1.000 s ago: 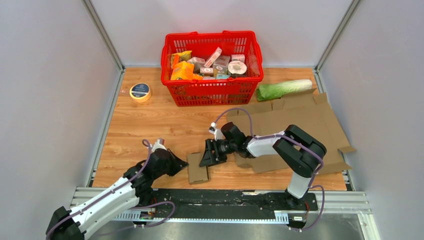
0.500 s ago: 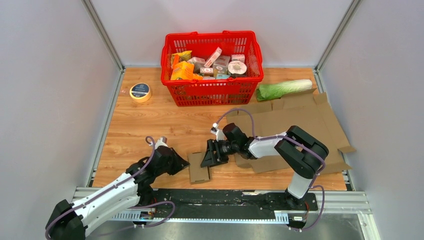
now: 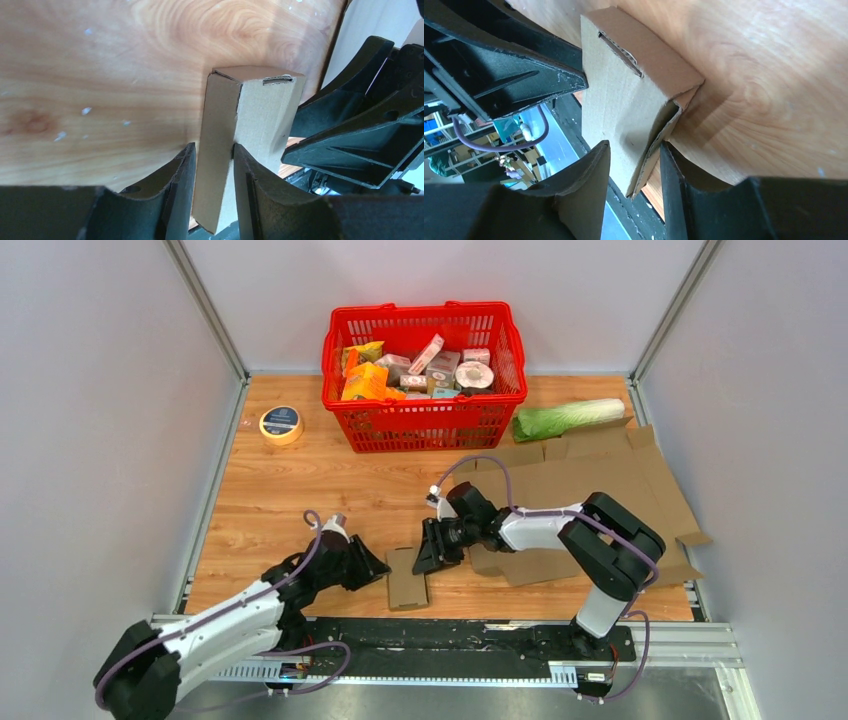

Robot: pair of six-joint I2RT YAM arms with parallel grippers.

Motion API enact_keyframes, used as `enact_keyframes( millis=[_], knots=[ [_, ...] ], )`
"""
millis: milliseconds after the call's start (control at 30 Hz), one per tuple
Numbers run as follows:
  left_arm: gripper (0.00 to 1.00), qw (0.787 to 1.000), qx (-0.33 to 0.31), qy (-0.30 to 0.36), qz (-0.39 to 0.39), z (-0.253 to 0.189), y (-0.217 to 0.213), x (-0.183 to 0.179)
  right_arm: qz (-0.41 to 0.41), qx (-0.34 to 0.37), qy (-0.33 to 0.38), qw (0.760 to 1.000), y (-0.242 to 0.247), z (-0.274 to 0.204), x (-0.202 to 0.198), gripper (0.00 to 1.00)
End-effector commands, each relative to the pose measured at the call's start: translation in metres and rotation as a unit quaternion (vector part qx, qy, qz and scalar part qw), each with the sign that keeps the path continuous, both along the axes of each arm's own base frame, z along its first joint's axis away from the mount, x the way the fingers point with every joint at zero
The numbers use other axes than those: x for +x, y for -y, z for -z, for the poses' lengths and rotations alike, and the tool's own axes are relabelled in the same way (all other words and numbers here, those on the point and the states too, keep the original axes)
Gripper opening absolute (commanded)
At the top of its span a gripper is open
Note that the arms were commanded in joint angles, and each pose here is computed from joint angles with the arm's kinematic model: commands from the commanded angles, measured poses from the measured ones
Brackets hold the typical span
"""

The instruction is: Fold the paper box

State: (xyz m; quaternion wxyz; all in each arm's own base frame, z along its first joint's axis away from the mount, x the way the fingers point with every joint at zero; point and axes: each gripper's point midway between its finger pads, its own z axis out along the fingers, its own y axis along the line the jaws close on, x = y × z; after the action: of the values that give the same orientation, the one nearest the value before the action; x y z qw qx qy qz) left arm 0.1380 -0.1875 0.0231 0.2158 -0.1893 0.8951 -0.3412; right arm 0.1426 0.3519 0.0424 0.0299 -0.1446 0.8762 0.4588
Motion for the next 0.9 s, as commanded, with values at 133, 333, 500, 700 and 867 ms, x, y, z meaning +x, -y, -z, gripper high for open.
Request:
enact_keyframes(
  millis=[133,333,500,700,867],
  knots=[
    [0.4,0.999,0.036,0.019,0.018,-0.017,0.023,0.034,0.004,-0.007,0.05,0.999,-0.024,-0.037,0.052,0.43],
    [0.58,0.996,0.087,0.027,-0.008,-0.042,-0.003,0.036,0.031,-0.038,0.039,0.998,0.001,-0.031,0.079,0.64],
    [0.74,0.995,0.073,-0.03,-0.067,-0.05,-0.031,0.029,0.023,-0.045,0.058,0.997,0.004,-0.045,0.088,0.69],
    [0.71,0.988,0.002,-0.122,-0.096,-0.043,-0.017,0.037,0.016,-0.054,0.047,0.997,-0.007,-0.045,0.101,0.63],
    [0.71,0.99,-0.015,-0.099,-0.101,-0.044,-0.007,0.062,0.007,-0.06,0.057,0.997,-0.02,-0.039,0.111,0.62]
  ],
)
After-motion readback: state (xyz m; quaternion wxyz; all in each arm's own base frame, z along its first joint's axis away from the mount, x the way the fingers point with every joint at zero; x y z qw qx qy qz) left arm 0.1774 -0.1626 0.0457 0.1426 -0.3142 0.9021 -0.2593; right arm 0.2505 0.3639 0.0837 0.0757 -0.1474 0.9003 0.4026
